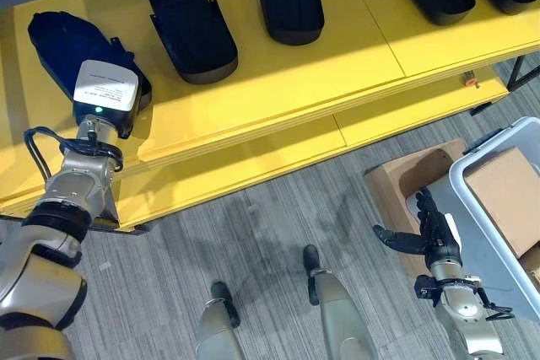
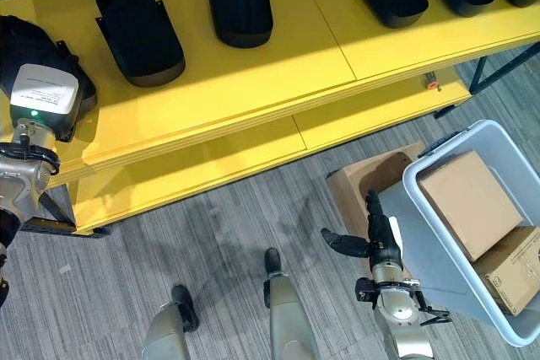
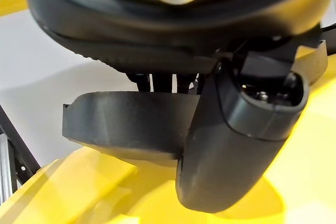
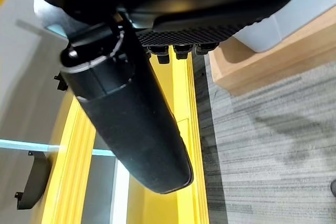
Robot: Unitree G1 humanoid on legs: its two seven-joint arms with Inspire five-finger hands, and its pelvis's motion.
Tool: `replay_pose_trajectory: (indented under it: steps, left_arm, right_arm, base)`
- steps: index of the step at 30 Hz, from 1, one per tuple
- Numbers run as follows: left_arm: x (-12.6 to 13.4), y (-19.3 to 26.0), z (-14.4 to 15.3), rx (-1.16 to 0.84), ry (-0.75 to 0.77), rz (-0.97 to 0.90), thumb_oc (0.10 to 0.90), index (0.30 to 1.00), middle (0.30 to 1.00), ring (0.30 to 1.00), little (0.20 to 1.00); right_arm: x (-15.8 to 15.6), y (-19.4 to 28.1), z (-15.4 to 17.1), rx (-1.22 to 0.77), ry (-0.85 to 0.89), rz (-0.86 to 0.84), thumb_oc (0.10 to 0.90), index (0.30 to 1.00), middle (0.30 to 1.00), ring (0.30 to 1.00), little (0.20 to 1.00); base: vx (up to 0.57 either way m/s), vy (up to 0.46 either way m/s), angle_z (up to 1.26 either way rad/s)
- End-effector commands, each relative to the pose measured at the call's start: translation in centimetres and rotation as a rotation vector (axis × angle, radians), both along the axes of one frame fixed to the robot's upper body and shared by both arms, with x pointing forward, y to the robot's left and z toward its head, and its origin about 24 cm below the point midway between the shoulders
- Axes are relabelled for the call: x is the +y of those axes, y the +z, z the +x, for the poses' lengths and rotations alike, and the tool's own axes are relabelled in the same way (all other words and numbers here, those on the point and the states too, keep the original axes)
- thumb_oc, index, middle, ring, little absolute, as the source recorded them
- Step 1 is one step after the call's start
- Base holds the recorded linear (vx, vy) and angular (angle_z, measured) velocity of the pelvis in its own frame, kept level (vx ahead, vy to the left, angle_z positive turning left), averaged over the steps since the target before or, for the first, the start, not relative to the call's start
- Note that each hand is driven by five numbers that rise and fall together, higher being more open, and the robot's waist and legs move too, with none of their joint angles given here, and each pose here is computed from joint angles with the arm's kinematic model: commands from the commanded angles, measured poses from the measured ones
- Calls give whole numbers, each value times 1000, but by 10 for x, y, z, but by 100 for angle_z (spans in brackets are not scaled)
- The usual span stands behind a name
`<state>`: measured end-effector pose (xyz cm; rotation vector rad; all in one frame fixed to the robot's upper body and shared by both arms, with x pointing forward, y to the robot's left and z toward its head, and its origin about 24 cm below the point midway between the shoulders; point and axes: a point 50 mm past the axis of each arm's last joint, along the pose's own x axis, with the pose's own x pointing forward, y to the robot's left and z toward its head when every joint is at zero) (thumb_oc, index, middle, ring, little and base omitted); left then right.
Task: Move parts from the plastic box to the shelf.
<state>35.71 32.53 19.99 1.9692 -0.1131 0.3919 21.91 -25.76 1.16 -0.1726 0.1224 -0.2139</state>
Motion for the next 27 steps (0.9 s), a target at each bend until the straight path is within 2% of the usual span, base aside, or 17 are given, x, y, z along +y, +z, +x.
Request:
replay_pose_trajectory:
  steps: [1, 12, 27]
  left_arm:
    - [30, -23, -21, 155, 93, -54, 900, 1000, 1000, 1000, 1000]
    - [36, -27, -38, 124, 67, -163, 900, 1000, 1000, 1000, 1000]
    - [36, -37, -49, 163, 46, -202, 900, 1000, 1000, 1000, 1000]
  right_arm:
    - [-21, 57, 6, -261, -31, -52, 900, 1000, 1000, 1000, 1000]
    - [-23, 55, 3, -247, -51, -52, 900, 1000, 1000, 1000, 1000]
    - [-30, 58, 1, -246, -76, -63, 900, 1000, 1000, 1000, 1000]
  base:
    - [15, -5, 8]
    - [3, -2, 1]
    - [0, 0, 0]
